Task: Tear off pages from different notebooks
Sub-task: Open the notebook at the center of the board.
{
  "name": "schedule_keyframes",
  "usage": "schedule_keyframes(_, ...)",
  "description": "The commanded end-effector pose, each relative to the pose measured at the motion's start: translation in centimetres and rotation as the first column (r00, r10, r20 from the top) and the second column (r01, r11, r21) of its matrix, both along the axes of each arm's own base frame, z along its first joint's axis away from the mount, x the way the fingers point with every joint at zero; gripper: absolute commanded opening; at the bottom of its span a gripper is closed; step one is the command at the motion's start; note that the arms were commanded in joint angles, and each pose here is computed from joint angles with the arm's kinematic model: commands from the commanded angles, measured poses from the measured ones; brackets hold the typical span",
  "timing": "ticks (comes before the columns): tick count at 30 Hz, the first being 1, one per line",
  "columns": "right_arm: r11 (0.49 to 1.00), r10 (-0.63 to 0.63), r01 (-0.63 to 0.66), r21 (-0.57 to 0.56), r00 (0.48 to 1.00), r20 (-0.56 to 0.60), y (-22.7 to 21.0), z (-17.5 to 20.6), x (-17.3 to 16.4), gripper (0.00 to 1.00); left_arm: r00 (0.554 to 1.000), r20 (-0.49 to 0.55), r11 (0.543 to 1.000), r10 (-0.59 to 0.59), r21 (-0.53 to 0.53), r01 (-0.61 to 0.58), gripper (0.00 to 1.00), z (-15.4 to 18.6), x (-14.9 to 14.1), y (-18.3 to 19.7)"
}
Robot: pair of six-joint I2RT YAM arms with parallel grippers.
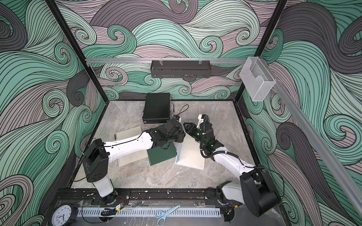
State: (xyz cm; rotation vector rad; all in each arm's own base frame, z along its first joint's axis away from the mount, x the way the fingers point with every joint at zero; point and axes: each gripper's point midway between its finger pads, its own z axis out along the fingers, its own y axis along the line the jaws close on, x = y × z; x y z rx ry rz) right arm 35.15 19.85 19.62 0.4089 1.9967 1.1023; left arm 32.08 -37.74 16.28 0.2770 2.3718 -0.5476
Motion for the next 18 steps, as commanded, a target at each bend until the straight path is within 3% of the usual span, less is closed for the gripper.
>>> schedule_keyframes(1,0.998,-0.061,0.061,-0.023,0.998,0.006,-1.1,1.2,0.1,0.38,0.999,-0.004,0.999,0.036,0.037,-0.035,0.36,0.0,0.9,0.9)
schedule_keyframes(9,0.993,-0.094,0.092,-0.073,0.995,-0.029,-2.3,3.8,-1.1,0.48,0.999,-0.012,0.998,0.048,0.05,-0.047,0.21,-0.1,1.5,1.5)
schedule_keyframes(13,0.997,-0.068,0.068,-0.044,0.998,-0.008,-2.0,6.4,-2.7,0.66,0.999,-0.018,0.998,0.029,0.049,-0.028,0.18,-0.2,1.3,1.5)
schedule_keyframes(14,0.998,-0.057,0.057,-0.036,0.998,0.003,-1.9,7.1,-3.2,0.67,1.0,-0.018,0.999,0.017,0.042,-0.016,0.2,-0.1,1.3,1.3)
schedule_keyframes(16,0.999,-0.047,0.048,-0.024,0.999,0.026,-1.8,8.3,-3.9,0.75,1.0,-0.016,0.999,0.009,0.037,-0.008,0.35,0.1,1.4,1.3)
schedule_keyframes(18,0.999,-0.04,0.041,-0.016,0.998,0.048,-1.9,9.1,-4.7,0.77,1.0,-0.007,0.999,0.004,0.04,-0.004,0.45,0.2,1.5,1.3)
